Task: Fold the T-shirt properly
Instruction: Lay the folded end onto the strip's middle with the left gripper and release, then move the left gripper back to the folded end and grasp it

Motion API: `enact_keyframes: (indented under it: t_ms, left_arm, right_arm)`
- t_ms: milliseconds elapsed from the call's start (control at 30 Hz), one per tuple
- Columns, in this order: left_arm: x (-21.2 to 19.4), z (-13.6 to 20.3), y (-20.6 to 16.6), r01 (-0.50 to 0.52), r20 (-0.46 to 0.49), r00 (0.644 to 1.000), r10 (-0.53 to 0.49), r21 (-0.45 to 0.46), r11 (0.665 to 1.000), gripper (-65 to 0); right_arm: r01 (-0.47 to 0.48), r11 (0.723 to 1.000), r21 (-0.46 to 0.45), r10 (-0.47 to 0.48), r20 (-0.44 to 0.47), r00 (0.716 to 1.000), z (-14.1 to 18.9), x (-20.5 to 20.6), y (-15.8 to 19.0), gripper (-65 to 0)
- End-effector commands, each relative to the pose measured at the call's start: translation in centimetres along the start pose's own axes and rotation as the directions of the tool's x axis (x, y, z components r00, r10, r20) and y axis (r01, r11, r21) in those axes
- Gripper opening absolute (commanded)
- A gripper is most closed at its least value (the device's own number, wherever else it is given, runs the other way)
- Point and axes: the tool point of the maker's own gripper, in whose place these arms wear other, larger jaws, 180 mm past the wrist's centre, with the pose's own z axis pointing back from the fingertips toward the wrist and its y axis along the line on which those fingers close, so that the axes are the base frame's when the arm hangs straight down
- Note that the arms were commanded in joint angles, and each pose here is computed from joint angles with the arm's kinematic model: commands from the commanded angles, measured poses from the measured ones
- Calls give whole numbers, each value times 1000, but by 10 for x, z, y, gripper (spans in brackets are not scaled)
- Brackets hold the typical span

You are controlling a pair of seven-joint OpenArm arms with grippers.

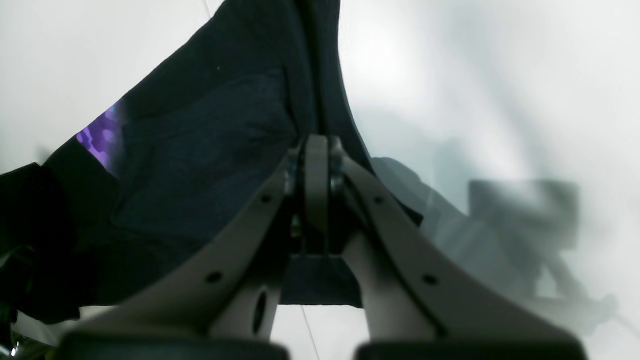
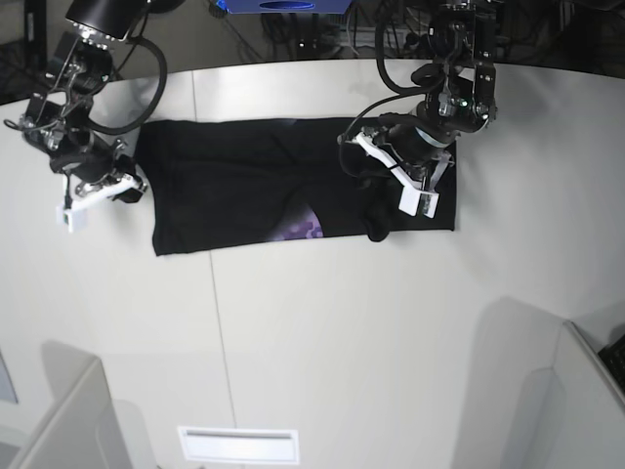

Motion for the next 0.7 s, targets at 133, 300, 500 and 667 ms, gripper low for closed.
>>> enact_keyframes:
  t_ms: [133, 300, 500, 667]
  left_arm:
    - [19, -5, -13, 22, 50, 999, -20, -43, 999, -178]
    - [8, -31, -44, 66, -16, 997, -69, -131, 989, -150]
    - [27, -30, -68, 69, 40, 997, -63, -175, 982, -235]
    - [49, 17, -2, 13, 153, 988, -13, 2, 1000, -594]
  right_arm:
    - [-12, 1000, 9, 12, 43, 999, 4, 14, 3, -650]
    - [-12, 1000, 10, 12, 45, 999, 4, 14, 3, -650]
    - [-15, 1000, 11, 14, 46, 999, 5, 16, 4, -650]
    - [-16, 1000, 13, 15, 50, 999, 5, 18, 4, -566]
